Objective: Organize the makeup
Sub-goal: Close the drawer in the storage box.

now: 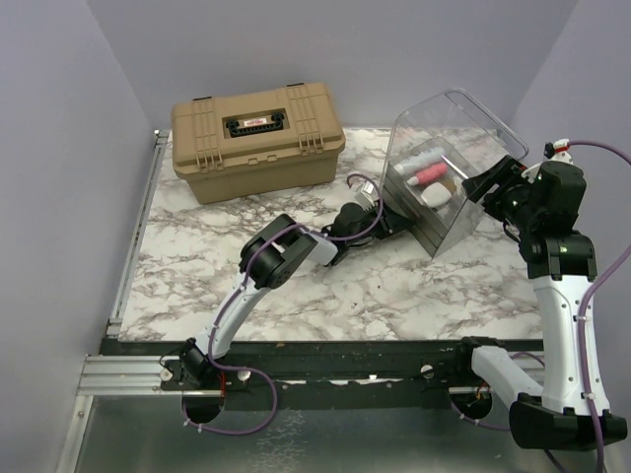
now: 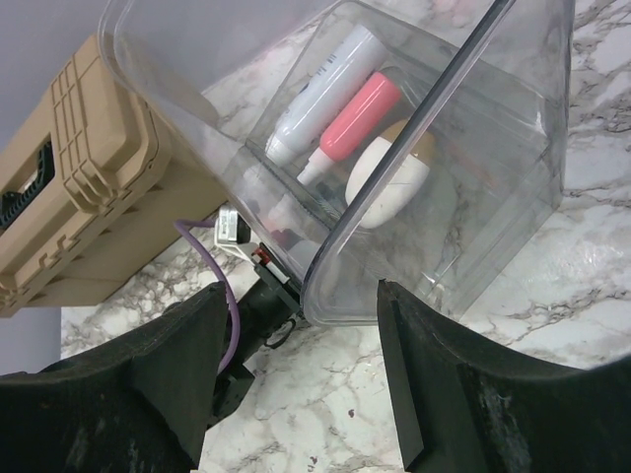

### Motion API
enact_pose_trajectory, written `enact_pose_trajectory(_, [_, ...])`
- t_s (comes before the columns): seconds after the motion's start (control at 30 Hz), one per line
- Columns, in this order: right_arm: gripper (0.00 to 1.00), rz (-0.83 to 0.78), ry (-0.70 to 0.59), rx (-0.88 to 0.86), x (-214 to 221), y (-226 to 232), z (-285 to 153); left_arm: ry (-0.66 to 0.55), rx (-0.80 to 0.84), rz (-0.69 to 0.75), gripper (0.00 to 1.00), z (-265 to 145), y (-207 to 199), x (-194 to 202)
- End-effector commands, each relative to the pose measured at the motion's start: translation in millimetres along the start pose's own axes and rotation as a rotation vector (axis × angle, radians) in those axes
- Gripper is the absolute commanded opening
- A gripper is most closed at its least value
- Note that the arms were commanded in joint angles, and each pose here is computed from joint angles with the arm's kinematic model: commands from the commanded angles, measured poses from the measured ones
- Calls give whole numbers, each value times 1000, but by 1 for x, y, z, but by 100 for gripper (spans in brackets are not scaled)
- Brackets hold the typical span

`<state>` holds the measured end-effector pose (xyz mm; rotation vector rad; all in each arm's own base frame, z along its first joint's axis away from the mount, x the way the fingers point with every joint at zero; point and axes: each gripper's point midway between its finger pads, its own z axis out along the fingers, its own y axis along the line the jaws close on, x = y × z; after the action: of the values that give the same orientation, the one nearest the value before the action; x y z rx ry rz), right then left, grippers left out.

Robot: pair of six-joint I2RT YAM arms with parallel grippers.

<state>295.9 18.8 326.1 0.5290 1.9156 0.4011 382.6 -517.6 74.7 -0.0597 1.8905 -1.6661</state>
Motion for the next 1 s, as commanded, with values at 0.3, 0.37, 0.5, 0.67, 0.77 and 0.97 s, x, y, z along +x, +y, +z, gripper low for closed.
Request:
enact_pose_trajectory(0.3, [68,-15,23,-10,7,0,-2,10,-56,70,37,-29,-5,17])
enact_pose_trajectory(0.37, [68,-15,24,-10,8,0,-2,15,-53,70,36,-28,-3,17])
enact_pose_trajectory(0.5, [68,-18,19,-10,6,0,-4,27,-62,42,33,-19,8,21])
enact_pose_trajectory(0.67, [68,-17,14,-11,5,1,-7,17,-72,17,33,-4,17,19])
enact_pose_trajectory(0.77, [68,-12,19,-25,7,3,-7,19,-64,6,33,8,17,19])
enact_pose_trajectory(0.97, [68,-14,19,-26,7,3,-8,27,-77,-8,33,12,24,24])
